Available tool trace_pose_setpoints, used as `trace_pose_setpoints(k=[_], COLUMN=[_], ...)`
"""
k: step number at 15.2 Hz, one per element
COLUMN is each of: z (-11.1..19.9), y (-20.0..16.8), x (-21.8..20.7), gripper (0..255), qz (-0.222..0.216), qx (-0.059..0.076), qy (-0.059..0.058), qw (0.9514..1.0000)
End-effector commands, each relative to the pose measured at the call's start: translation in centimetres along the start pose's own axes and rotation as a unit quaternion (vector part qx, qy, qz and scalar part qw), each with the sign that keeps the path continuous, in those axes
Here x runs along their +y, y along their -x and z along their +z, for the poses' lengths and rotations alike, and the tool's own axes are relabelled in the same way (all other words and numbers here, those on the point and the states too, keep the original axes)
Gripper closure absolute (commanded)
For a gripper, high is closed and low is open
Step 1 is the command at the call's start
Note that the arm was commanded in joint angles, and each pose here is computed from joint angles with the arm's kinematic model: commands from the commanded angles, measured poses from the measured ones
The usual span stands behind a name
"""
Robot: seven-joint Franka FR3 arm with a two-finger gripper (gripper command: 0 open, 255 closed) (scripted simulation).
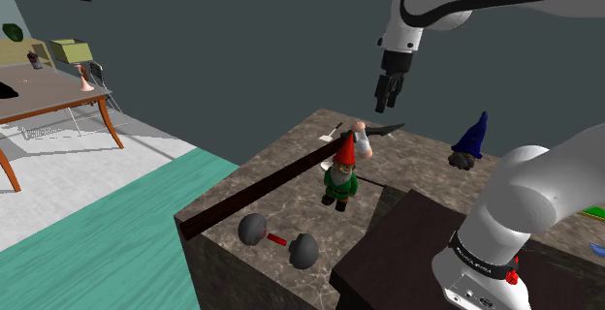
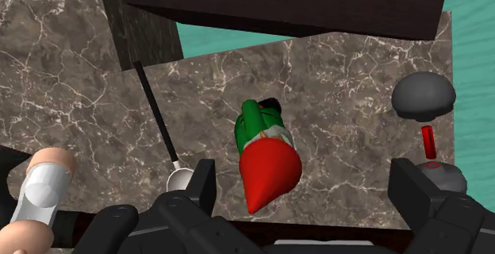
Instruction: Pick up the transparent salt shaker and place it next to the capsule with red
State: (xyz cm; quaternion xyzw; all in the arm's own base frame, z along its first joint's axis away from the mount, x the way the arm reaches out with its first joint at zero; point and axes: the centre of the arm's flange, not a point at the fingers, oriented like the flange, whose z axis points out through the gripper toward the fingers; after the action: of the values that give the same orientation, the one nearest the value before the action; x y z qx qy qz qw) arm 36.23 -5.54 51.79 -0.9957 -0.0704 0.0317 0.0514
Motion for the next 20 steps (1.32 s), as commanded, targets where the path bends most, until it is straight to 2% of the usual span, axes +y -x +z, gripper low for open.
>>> trace_pose_setpoints(k=[1,20], z=[1.4,10.8], y=[-1.6,-15.2], x=[2.2,20.8], gripper=[0,0], qz=[0.0,0.006], qx=[-0.003,-0.029], qy=[0.003,0.027], qw=[1.0,0.9992])
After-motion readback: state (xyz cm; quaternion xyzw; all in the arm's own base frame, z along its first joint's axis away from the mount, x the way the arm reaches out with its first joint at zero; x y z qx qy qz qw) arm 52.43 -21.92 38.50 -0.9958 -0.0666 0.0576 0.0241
